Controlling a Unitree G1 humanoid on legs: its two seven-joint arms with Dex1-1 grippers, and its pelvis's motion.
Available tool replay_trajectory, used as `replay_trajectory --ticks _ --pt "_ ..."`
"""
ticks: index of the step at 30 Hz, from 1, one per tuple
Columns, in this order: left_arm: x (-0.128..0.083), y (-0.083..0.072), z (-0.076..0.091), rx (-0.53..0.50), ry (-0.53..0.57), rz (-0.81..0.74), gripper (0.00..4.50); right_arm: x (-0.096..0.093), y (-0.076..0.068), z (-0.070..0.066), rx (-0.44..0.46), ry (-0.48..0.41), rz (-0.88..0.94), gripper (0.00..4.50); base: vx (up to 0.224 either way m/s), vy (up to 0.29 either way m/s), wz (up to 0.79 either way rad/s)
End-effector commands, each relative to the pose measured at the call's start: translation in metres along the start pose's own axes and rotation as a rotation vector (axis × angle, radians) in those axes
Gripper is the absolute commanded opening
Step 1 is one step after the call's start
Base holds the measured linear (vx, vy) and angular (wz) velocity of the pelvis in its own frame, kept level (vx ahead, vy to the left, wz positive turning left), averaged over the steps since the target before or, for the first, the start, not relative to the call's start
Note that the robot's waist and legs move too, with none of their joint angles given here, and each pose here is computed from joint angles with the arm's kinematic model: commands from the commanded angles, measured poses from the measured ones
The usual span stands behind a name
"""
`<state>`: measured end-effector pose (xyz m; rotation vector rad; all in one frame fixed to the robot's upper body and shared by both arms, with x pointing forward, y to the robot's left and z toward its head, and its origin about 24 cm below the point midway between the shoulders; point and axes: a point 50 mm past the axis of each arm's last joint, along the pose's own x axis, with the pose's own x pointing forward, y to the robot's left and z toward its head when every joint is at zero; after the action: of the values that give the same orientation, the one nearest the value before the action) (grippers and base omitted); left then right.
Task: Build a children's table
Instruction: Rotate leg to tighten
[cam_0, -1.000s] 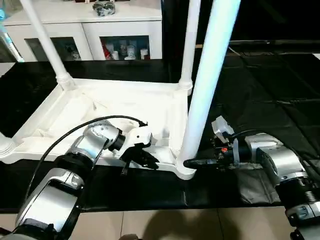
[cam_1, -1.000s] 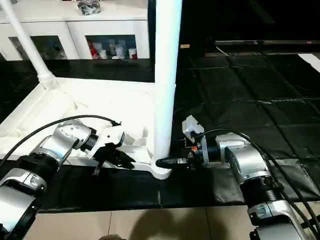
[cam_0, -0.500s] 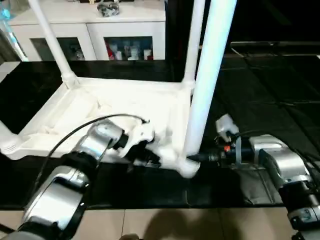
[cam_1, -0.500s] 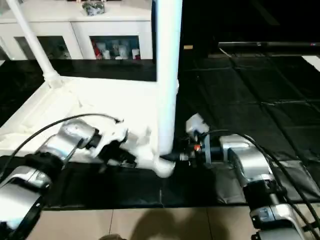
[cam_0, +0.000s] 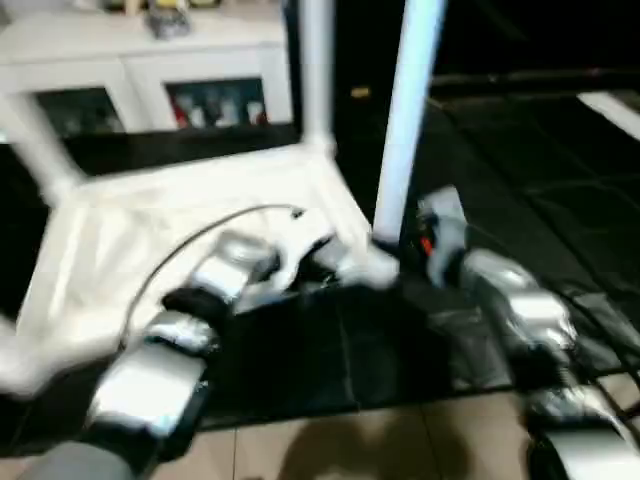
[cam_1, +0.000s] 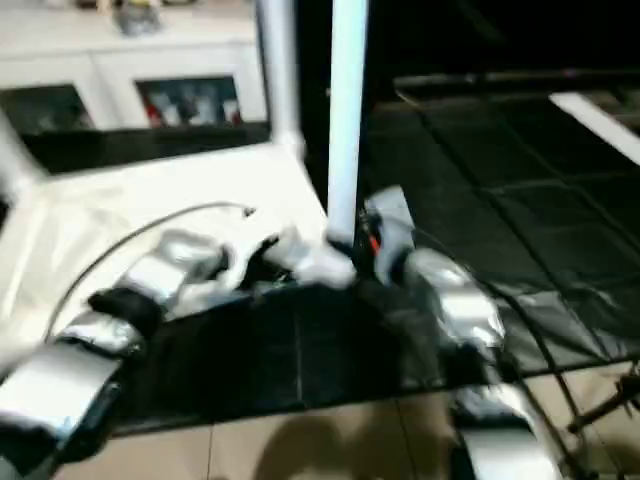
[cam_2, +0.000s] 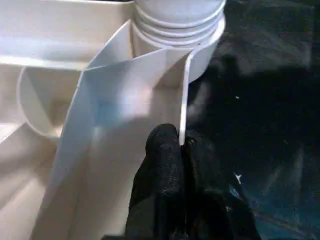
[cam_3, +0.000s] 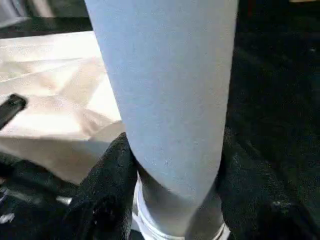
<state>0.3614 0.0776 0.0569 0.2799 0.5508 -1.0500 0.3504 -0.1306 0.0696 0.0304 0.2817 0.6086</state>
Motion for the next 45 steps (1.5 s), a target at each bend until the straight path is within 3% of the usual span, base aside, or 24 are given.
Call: replay_trajectory --ticks 1,3,7,16,17,22,26,35,44,45 --pt "0.007 -0.009 0.042 0.054 -0.159 -0.009 0.00 0.024 0.051 -0.009 0.029 0.036 0.229 2.53 0.000 0.000 0.00" --pt "0.005 -0.009 0.040 0.061 -0.155 -0.021 0.00 0.024 0.053 -0.009 0.032 0.025 0.246 2.53 0.000 0.000 0.00" --pt "0.003 -0.008 0.038 0.068 -0.151 -0.032 0.00 0.022 0.052 -0.009 0.032 0.019 0.253 2.97 0.000 0.000 0.00" --pt "-0.007 -0.001 0.021 0.112 -0.095 -0.061 0.00 0.009 0.039 -0.011 -0.028 0.001 0.252 3.64 0.000 0.000 0.00" --pt "-0.009 -0.001 0.019 0.119 -0.089 -0.069 0.00 0.006 0.038 -0.011 -0.029 -0.004 0.268 3.90 0.000 0.000 0.00" --pt "-0.021 0.002 0.007 0.181 -0.049 -0.142 0.00 -0.013 0.029 -0.013 -0.098 0.018 0.366 4.22 0.000 0.000 0.00" --pt "-0.028 0.003 -0.001 0.237 -0.019 -0.210 0.00 -0.027 0.019 -0.012 -0.101 0.038 0.444 4.43 0.000 0.000 0.00" --pt "-0.045 -0.004 -0.012 0.355 0.048 -0.438 0.00 -0.053 0.001 -0.004 -0.165 0.073 0.557 4.43 0.000 0.000 0.00" --pt "-0.046 -0.010 -0.015 0.380 0.050 -0.509 0.00 -0.057 0.008 -0.007 -0.185 0.128 0.703 4.43 0.000 0.000 0.00" --pt "-0.046 -0.011 -0.015 0.382 0.052 -0.513 0.00 -0.056 0.008 -0.008 -0.177 0.137 0.715 4.26 0.000 0.000 0.00"
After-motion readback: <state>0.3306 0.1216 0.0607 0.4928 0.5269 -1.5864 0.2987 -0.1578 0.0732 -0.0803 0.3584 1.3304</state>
